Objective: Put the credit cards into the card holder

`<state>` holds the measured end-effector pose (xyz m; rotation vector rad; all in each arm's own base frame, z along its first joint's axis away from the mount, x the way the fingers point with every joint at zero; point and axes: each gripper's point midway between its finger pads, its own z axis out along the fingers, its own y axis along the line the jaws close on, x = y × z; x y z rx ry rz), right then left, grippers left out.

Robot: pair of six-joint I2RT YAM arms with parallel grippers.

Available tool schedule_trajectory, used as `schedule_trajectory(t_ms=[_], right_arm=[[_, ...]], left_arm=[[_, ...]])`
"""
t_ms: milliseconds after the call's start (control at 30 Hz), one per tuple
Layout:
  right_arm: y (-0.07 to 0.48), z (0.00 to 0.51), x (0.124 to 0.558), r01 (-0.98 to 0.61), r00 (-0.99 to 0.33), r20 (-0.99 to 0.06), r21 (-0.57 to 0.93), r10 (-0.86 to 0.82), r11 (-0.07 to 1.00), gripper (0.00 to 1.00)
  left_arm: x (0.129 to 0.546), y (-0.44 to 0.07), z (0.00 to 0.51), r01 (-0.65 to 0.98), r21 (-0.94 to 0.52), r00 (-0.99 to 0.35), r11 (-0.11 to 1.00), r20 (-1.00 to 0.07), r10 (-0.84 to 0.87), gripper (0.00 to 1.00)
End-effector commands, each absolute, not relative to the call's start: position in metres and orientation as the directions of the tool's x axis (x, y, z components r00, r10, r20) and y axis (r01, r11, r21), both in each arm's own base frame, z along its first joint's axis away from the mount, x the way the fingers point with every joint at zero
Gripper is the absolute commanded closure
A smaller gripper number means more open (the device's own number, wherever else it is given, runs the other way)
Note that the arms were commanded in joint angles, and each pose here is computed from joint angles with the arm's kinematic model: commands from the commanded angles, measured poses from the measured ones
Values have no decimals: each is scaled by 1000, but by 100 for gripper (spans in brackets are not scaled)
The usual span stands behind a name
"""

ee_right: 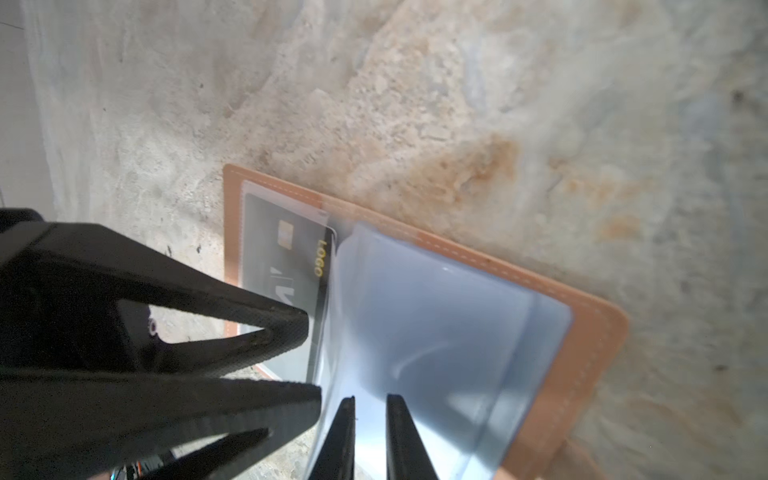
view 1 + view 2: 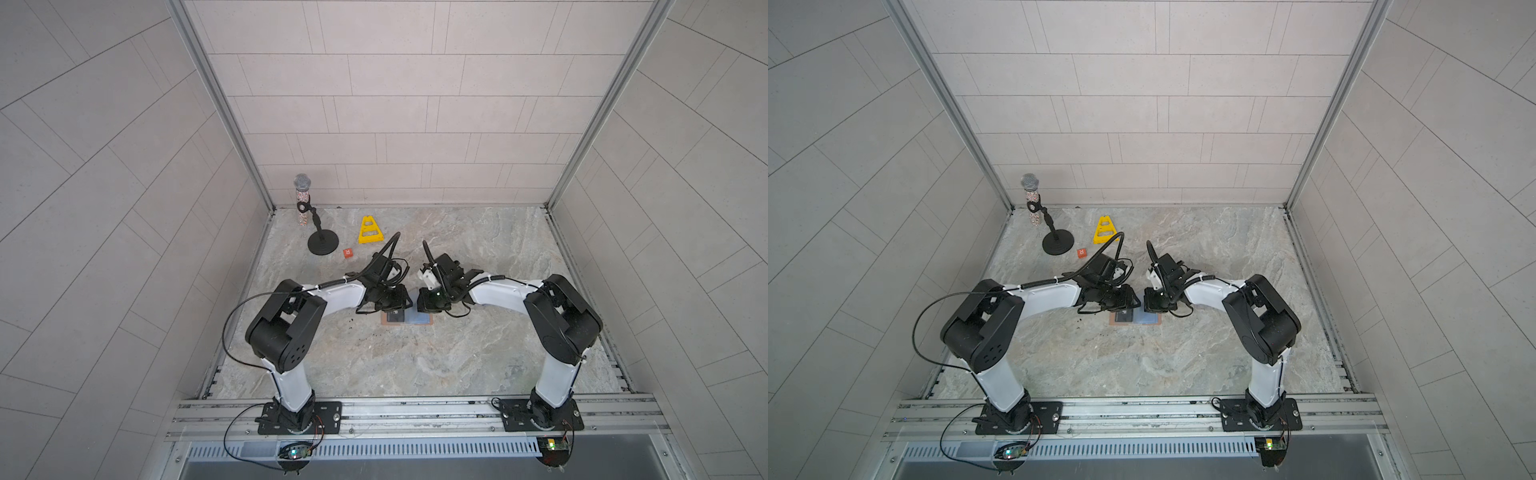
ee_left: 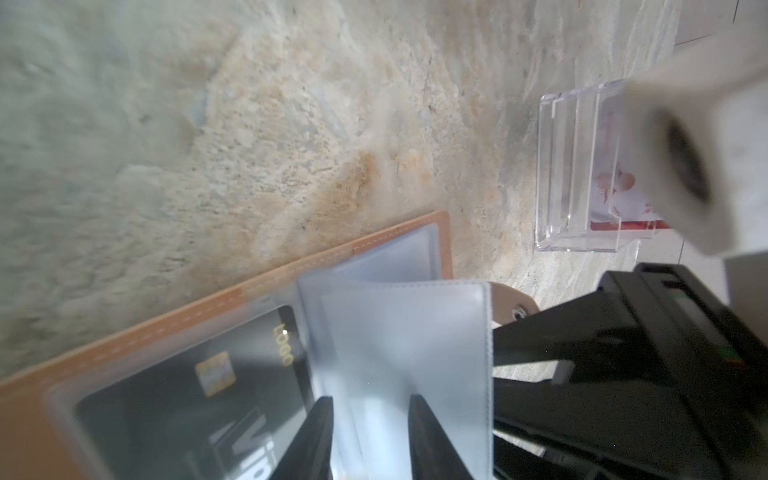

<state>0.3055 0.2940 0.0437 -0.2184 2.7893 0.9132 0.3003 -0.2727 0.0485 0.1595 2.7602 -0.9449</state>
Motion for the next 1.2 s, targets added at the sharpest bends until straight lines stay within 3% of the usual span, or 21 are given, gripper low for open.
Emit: schedule_trajectory(t_ms=[0,433,967,1167], right_arm=[[309,52,308,-214,-967,-244,620,-74,755,82],[351,47,302,-275,-959,-234,619,-161,736,72],[355,25,300,-267,-963,-181,567,-198,779,71],[365,80,305,-351,-931,-306,611,-197,709,71]], left_arm=[[303,-255,66,209,-503,-946,839,-322,43,60],[301,-179,104,106,-286,-861,952,-506,-56,56],[294,-185,109,145,-323,-869,935,-494,-36,56],[295,-206,129,194,-423,-871,885,-490,-43,56]])
